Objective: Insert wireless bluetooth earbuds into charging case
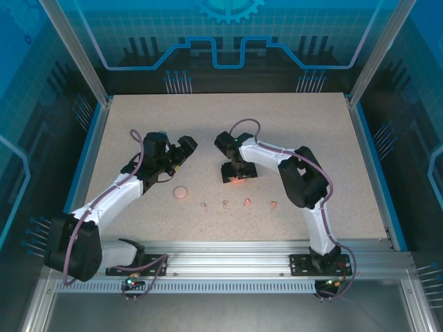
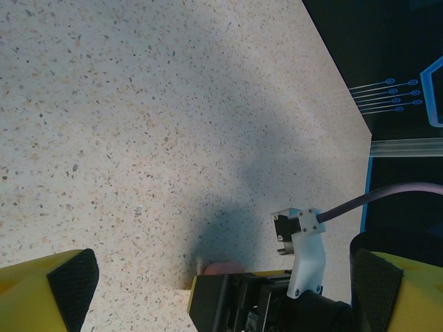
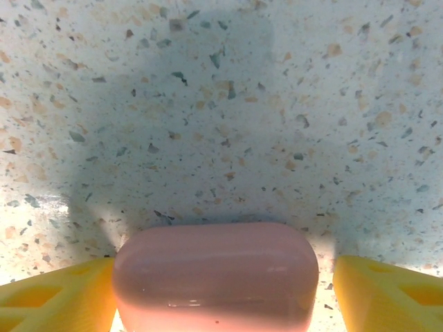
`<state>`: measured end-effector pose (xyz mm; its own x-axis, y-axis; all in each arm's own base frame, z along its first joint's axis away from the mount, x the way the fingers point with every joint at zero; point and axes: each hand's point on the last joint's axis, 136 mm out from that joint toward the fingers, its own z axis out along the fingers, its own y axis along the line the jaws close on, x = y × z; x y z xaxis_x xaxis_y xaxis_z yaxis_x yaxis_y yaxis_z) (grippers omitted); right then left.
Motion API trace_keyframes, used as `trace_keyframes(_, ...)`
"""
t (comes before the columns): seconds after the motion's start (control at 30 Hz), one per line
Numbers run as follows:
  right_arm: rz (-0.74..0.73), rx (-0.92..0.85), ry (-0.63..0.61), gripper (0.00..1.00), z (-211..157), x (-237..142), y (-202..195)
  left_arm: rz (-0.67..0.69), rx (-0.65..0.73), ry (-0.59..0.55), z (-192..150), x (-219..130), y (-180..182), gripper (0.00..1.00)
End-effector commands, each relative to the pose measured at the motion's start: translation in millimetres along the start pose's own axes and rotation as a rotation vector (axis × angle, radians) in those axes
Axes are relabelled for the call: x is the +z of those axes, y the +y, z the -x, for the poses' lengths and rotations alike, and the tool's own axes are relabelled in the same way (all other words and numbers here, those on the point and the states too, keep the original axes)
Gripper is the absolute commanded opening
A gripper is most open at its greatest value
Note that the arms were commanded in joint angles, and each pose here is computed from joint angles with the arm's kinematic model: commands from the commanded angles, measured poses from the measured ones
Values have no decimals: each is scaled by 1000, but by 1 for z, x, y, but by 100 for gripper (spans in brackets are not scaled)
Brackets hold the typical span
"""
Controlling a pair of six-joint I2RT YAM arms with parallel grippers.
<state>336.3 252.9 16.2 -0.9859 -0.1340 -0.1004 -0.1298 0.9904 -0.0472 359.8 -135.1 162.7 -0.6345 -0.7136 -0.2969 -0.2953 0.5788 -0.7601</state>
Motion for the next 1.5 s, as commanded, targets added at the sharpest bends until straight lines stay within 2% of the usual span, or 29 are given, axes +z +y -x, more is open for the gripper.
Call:
trace_keyframes(0.0,-27,15,27,79,-4,12,1,-24,-12,13,-5,1,-3,99)
trace_keyframes(0.23,-14,24,32,73,-4,14,2,-26,-6,9,-4,0,-5,99)
trace_keyframes(0.47,25,52,23,61,-1,9,3,-55,9,42,-7,6,-11,99)
trace_keyframes(0.67,114,186,-24,60,9,-12,-3,-89,70,150,-30,20,-24,99)
trace_keyframes(0.87,217,395,-62,60,28,-29,-24,-194,97,109,-49,32,-21,99)
trace_keyframes(1.13,378,645,-54,61,58,-44,-38,-320,228,175,-88,61,-32,98)
trace_keyframes(1.47,524,761,-2,62,79,-54,-22,-410,326,171,-117,93,-46,95)
